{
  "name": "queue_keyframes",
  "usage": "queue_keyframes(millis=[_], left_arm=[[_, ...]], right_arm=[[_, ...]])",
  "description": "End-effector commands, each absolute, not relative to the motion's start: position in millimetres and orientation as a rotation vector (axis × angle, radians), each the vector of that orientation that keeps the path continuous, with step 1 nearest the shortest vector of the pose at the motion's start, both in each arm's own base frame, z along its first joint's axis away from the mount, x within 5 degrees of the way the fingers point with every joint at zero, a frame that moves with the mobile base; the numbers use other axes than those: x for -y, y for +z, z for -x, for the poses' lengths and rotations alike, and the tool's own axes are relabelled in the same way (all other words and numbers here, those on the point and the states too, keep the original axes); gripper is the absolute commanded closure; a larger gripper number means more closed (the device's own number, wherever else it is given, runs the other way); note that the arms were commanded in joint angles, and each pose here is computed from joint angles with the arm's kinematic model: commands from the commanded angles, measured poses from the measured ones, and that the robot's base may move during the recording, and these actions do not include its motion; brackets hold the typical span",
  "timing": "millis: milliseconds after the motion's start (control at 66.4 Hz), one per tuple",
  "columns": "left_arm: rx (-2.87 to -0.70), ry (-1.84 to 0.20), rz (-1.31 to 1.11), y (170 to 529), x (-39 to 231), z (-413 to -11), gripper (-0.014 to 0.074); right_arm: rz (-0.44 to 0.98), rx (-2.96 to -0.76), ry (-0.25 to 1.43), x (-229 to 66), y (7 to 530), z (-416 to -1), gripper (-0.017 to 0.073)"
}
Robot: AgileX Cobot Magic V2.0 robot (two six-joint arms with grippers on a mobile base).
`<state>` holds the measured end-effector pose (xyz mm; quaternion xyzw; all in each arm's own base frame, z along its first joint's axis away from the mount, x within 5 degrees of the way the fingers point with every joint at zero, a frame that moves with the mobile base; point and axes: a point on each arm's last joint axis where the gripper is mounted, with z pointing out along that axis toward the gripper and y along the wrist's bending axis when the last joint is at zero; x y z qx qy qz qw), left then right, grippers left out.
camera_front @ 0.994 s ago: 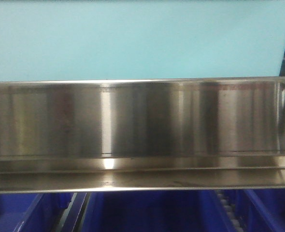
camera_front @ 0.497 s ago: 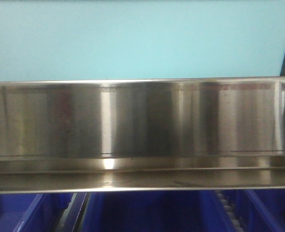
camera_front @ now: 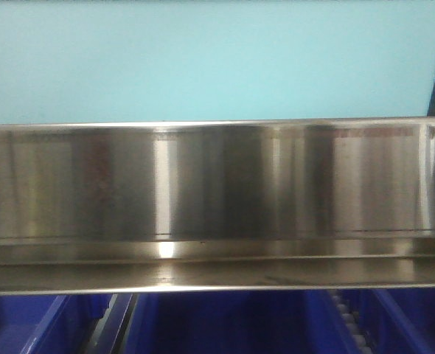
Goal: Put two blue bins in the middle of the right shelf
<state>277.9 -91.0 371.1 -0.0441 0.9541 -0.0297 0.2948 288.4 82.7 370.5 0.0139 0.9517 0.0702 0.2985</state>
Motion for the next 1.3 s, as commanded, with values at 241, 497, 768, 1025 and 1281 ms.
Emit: queue_keyframes(millis=[241, 497, 768, 1025, 1281], left_arm=[[-2.644, -0.121, 0.122, 346, 99, -295, 0.0340], [-2.639, -0.119, 0.107, 343, 101, -300, 0.0661], [-2.614, -0.124, 0.081, 353, 100, -297, 0.0704], [-2.422, -0.084, 0.010, 404, 98, -281, 0.0704], [-2.144, -0.159, -0.001, 463, 93, -269, 0.0704]], right_arm=[[-0.060, -2.622, 0.224, -92, 345, -307, 0.0373], [-0.060, -2.622, 0.224, -92, 345, -307, 0.0725], [-0.048, -2.589, 0.188, -89, 362, -305, 0.0725], [0.036, -2.388, 0.098, -89, 414, -294, 0.0725], [0.044, -2.135, 0.181, -89, 468, -283, 0.0725]])
